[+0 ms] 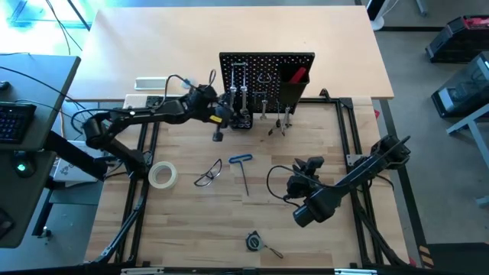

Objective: Hang tools onto peg board
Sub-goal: Hang the wire stripper onto the peg board

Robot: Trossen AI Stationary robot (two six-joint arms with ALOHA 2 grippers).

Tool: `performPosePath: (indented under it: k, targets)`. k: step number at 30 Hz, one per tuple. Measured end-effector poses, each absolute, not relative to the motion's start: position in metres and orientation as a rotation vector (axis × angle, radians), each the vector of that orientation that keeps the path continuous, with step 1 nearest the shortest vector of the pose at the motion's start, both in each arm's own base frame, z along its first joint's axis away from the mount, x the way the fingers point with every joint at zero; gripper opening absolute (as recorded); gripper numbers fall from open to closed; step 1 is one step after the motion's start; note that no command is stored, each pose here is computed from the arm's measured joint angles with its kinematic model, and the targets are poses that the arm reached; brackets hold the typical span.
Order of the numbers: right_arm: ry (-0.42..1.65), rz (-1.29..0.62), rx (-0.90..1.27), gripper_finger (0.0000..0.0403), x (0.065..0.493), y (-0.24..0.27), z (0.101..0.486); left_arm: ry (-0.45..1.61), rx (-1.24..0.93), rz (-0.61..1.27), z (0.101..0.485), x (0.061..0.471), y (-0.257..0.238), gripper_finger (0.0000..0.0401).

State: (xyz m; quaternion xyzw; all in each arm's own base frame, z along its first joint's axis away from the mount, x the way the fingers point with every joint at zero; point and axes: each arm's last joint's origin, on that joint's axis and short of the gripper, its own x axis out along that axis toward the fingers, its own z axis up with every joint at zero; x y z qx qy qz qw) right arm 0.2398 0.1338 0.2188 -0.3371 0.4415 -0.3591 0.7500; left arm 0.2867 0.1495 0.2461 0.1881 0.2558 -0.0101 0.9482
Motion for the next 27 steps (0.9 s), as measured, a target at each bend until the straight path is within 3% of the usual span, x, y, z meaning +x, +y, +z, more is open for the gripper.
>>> performPosePath:
  k: [7,21,27]
  targets:
    - [0.895,-0.796,-0.707,0.0131,0.244,0.135,0.218,0.397,0.364,-0.018,0.254,0.276,0.14,0.0017]
    - [0.817,-0.772,-0.625,0.0131,0.255,0.142,0.215,0.323,0.29,-0.082,0.208,0.261,0.124,0.0017]
    - [0.804,-0.792,-0.592,0.0131,0.261,0.137,0.214,0.26,0.326,-0.056,0.207,0.255,0.124,0.0017]
